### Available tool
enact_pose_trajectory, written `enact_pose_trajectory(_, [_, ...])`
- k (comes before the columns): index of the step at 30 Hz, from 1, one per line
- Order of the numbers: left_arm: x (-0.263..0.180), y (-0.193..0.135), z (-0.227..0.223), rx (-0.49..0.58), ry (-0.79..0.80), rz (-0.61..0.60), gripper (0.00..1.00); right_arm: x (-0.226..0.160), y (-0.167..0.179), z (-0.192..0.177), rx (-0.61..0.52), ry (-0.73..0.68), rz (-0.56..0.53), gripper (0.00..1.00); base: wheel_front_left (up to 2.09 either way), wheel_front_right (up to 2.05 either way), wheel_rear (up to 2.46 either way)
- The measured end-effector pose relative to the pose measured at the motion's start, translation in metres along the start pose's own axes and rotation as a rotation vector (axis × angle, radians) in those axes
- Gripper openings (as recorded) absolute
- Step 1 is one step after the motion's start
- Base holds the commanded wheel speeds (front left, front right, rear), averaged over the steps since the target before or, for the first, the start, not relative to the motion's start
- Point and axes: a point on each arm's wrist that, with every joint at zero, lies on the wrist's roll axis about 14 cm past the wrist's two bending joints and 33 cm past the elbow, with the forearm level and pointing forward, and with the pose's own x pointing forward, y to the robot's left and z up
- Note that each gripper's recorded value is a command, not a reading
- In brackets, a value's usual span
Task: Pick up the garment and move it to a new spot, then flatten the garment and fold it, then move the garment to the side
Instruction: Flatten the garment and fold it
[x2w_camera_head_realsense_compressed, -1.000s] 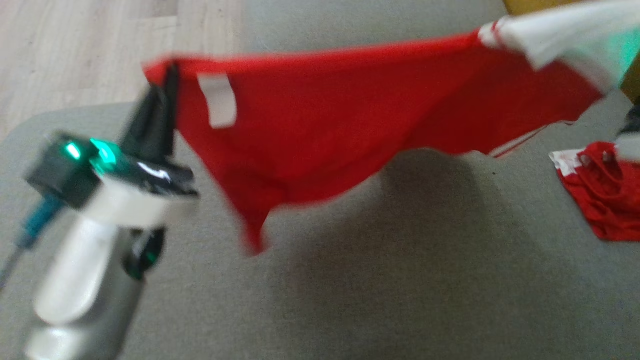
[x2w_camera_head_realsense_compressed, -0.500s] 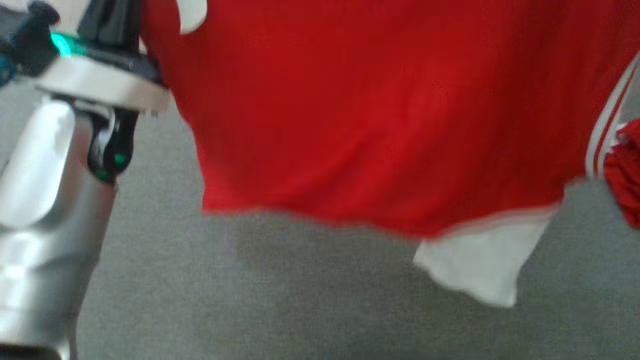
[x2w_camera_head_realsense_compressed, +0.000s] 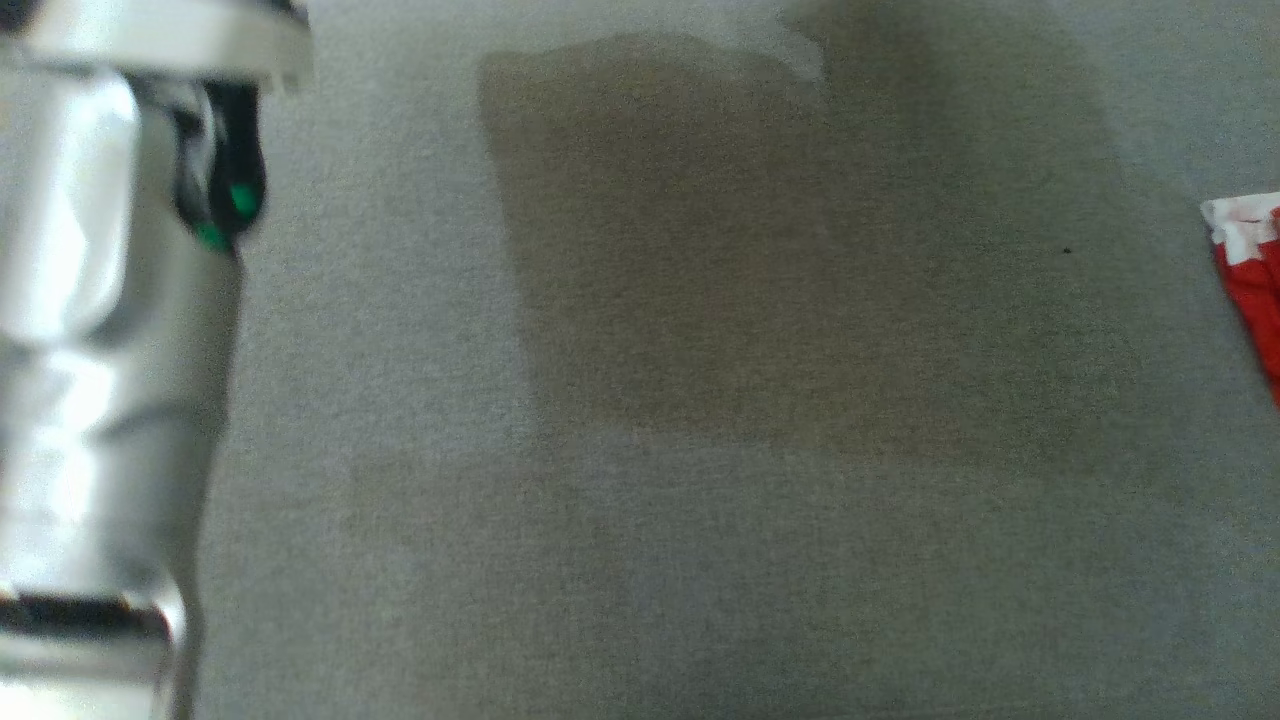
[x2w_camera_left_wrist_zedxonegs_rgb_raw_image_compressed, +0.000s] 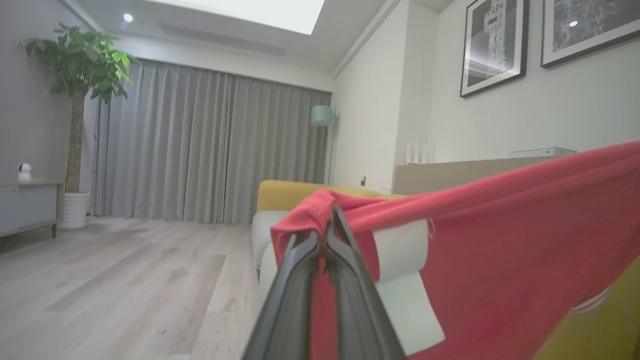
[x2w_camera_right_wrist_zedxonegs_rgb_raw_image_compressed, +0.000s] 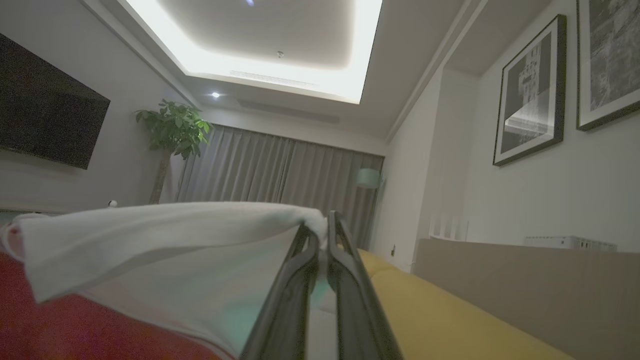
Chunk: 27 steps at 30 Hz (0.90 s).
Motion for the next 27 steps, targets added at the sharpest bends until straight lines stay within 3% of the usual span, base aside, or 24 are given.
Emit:
enact_pose_trajectory(4, [-0.045, 0.008, -0.059, -0.113, 0.138, 0.099, 0.0, -0.055, 0.014, -0.055, 0.073, 0.168, 0.014, 0.0, 0.0, 0.0, 0.0])
enact_pose_trajectory(8, [-0.13, 0.003, -0.139, -0.251, 0.367, 0.222, 0.0, -0.156, 0.046, -0.126, 0.18, 0.435, 0.044, 0.0, 0.0, 0.0, 0.0])
enact_pose_trajectory(11, [-0.197, -0.012, -0.181, -0.323, 0.526, 0.291, 0.0, -0.234, 0.066, -0.152, 0.279, 0.595, 0.025, 0.0, 0.0, 0.0, 0.0])
enact_pose_trajectory(16, [-0.273, -0.022, -0.202, -0.386, 0.658, 0.384, 0.0, -0.328, 0.089, -0.152, 0.399, 0.745, -0.013, 0.0, 0.0, 0.0, 0.0])
enact_pose_trajectory(27, [-0.354, -0.038, -0.191, -0.454, 0.716, 0.45, 0.0, -0.416, 0.109, -0.119, 0.517, 0.826, -0.075, 0.0, 0.0, 0.0, 0.0])
